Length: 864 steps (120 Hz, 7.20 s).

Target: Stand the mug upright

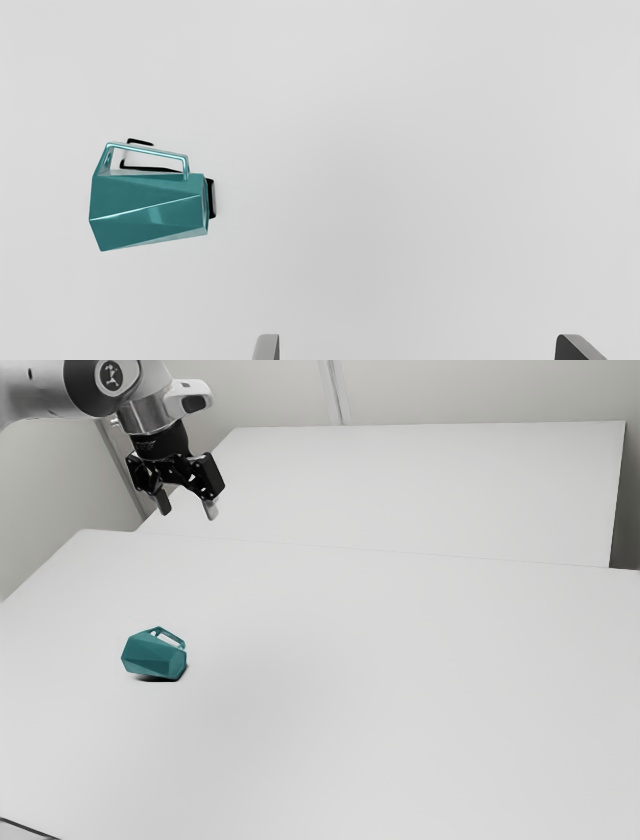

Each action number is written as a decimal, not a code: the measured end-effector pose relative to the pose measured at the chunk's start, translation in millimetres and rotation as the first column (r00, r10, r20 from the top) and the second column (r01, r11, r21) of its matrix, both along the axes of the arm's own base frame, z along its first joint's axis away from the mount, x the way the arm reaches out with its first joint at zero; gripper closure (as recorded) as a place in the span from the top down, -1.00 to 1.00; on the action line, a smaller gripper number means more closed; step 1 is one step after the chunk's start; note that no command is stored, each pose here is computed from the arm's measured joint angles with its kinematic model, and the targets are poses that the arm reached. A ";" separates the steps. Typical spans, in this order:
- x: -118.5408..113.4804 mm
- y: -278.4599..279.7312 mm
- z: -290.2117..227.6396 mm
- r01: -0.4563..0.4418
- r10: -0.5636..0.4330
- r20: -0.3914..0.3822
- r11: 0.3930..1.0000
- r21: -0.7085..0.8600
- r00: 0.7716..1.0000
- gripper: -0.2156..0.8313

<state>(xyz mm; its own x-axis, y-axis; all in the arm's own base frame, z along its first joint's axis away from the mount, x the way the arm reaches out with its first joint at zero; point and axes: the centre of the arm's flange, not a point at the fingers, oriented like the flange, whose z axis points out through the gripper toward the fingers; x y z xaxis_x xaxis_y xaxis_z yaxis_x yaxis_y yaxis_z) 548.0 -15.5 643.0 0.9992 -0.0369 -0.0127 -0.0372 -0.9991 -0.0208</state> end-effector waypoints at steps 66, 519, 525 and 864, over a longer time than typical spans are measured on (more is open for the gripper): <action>-11.3 18.3 -2.3 -0.001 0.001 -0.017 1.000 -0.024 1.000 0.59; -70.2 342.5 -353.9 0.046 0.195 0.210 0.617 -0.785 0.958 0.59; -68.4 339.0 -354.0 0.046 0.192 0.206 0.613 -0.789 0.959 0.59; 39.4 44.1 -244.5 0.084 -0.084 -0.056 0.996 0.005 0.995 -0.90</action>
<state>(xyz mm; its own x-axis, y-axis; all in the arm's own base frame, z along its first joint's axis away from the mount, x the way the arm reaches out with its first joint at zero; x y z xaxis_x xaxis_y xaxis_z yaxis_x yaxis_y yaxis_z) 587.3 28.6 398.5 0.9904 -0.1202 -0.0689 -0.1220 -0.9923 -0.0233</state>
